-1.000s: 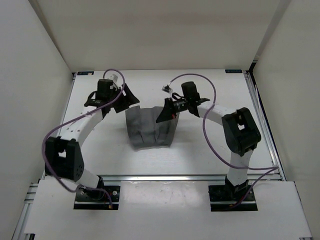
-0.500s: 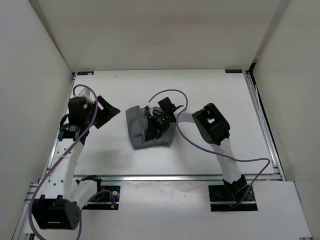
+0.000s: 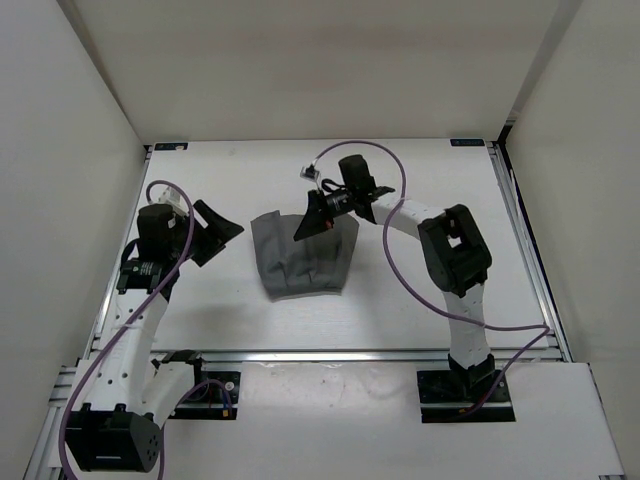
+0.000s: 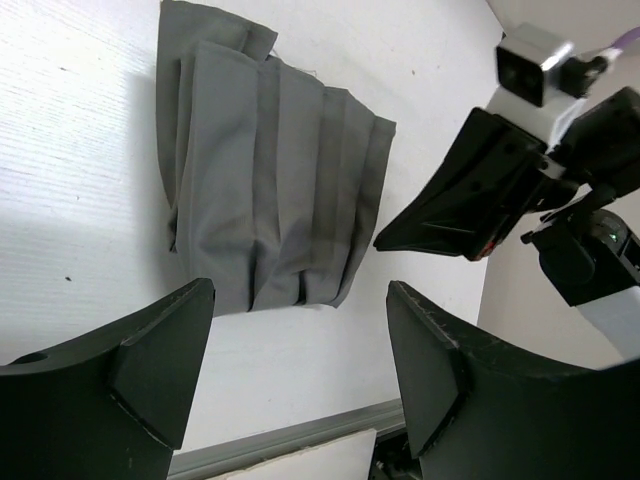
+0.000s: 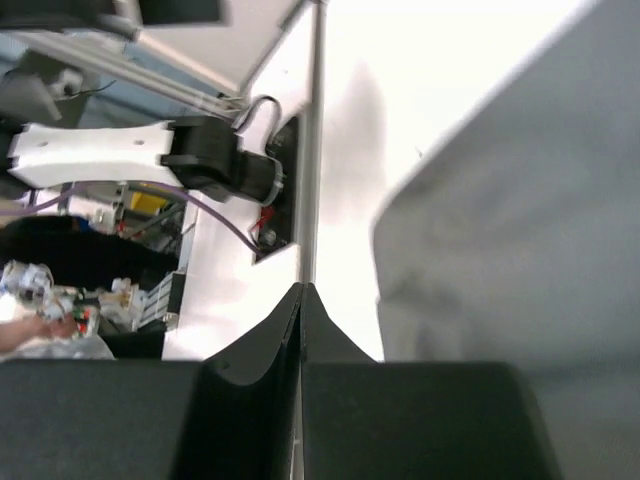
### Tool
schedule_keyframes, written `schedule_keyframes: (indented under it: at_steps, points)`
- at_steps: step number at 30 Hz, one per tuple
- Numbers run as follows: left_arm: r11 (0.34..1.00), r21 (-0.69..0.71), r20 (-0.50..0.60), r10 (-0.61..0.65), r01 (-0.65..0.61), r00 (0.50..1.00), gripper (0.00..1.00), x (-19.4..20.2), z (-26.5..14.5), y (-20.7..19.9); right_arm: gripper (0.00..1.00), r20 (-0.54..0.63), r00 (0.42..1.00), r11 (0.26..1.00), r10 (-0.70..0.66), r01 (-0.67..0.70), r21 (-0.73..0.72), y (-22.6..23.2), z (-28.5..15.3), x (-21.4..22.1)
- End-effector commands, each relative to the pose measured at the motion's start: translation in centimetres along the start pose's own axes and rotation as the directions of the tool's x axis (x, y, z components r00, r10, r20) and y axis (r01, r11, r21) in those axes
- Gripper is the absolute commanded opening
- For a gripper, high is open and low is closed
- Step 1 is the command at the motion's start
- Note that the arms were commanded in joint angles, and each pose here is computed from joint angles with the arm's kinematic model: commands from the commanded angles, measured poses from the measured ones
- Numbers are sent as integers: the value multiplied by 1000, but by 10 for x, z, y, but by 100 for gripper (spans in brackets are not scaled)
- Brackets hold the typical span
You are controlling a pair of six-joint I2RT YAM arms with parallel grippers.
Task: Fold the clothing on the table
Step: Fold the skirt
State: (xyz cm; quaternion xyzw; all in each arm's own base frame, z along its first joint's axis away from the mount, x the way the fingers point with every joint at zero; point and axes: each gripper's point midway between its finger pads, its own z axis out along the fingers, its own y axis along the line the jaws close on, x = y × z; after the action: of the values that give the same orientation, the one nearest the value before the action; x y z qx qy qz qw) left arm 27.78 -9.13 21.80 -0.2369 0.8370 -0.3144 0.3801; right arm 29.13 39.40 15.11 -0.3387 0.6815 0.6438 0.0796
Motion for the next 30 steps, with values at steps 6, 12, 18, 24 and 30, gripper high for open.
schedule_keyframes:
  at_steps: [6,12,18,24,30]
  points:
    - [999,35,48,10,-12,999,80,-16,-15,-18,0,-146,987,990,63,-81,-117,-1,46,42]
    - [1000,8,39,4,-4,999,80,-9,-24,-14,0,-138,975,984,175,-172,39,-54,71,58]
    - [1000,-25,51,12,-10,999,80,-8,-30,-13,0,-104,978,963,184,-157,220,-95,53,54]
    - [1000,-29,80,-8,11,997,80,-8,-28,-2,0,52,996,995,74,-77,61,7,1,-18]
    - [997,-28,131,-62,66,989,80,-16,-27,18,0,121,965,952,234,-252,174,-15,-55,25]
